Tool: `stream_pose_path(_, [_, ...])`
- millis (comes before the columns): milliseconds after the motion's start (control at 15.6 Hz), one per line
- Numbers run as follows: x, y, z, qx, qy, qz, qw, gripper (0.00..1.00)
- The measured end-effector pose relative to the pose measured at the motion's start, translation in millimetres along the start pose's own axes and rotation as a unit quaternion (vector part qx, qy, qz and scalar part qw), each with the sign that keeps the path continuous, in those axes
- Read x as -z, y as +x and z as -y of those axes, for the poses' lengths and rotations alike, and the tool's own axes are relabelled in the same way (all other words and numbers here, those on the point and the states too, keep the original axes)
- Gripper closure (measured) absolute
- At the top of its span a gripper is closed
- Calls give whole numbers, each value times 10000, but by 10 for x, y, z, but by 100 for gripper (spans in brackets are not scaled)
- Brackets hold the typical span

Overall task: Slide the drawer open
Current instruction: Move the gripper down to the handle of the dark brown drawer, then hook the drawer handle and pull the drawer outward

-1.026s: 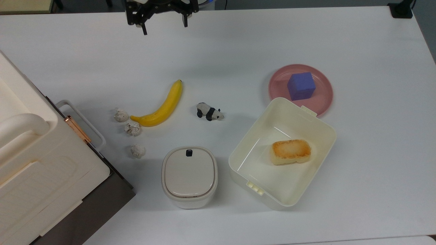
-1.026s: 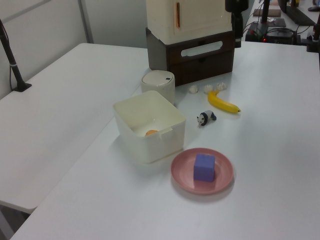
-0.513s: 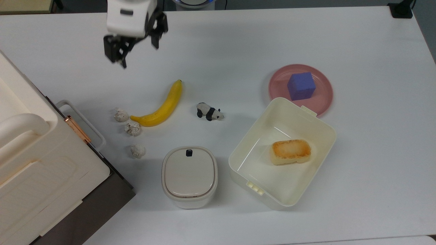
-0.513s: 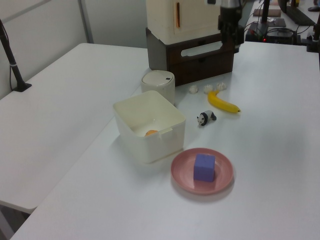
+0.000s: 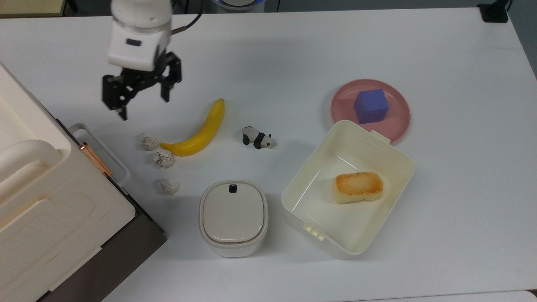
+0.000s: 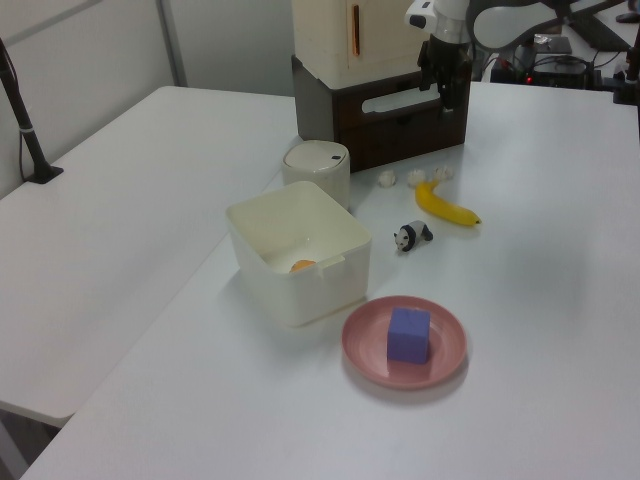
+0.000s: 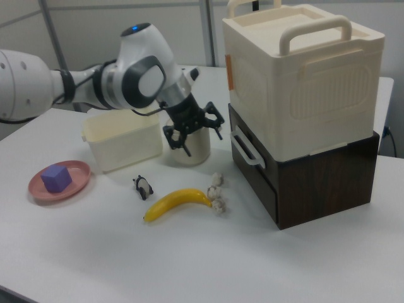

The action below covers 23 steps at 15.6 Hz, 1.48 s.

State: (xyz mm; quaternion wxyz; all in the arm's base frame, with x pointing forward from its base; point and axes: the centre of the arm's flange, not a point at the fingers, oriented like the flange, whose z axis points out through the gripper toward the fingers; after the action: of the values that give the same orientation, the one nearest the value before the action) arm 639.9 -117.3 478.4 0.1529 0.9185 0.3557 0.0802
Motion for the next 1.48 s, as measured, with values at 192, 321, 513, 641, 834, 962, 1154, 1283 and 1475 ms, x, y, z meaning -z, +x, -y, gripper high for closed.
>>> stream_pose_path(192, [-223,-46,-124,-86,-256,-122,9996,0])
stream_pose_path(321, [-377,-19,-145,-210,-403,-176,9988,0])
stream_pose_path(513, [-566,21,-150,-292,-522,-178,9981,0])
stream_pose_path(641, [-638,16,-206,-331,-539,-175,9978,0])
stream_pose_path(834, [-712,-2,-309,-389,-566,-161,9975,1])
stream_pose_path(962, [-756,-8,-334,-406,-561,-147,9975,3])
stream_pose_path(1154, [-750,3,-352,-458,-577,-161,9971,4])
stream_pose_path(1283, [-747,8,-350,-471,-578,-165,9971,24])
stream_pose_path(1475, [-715,22,-363,-472,-604,-187,9969,55])
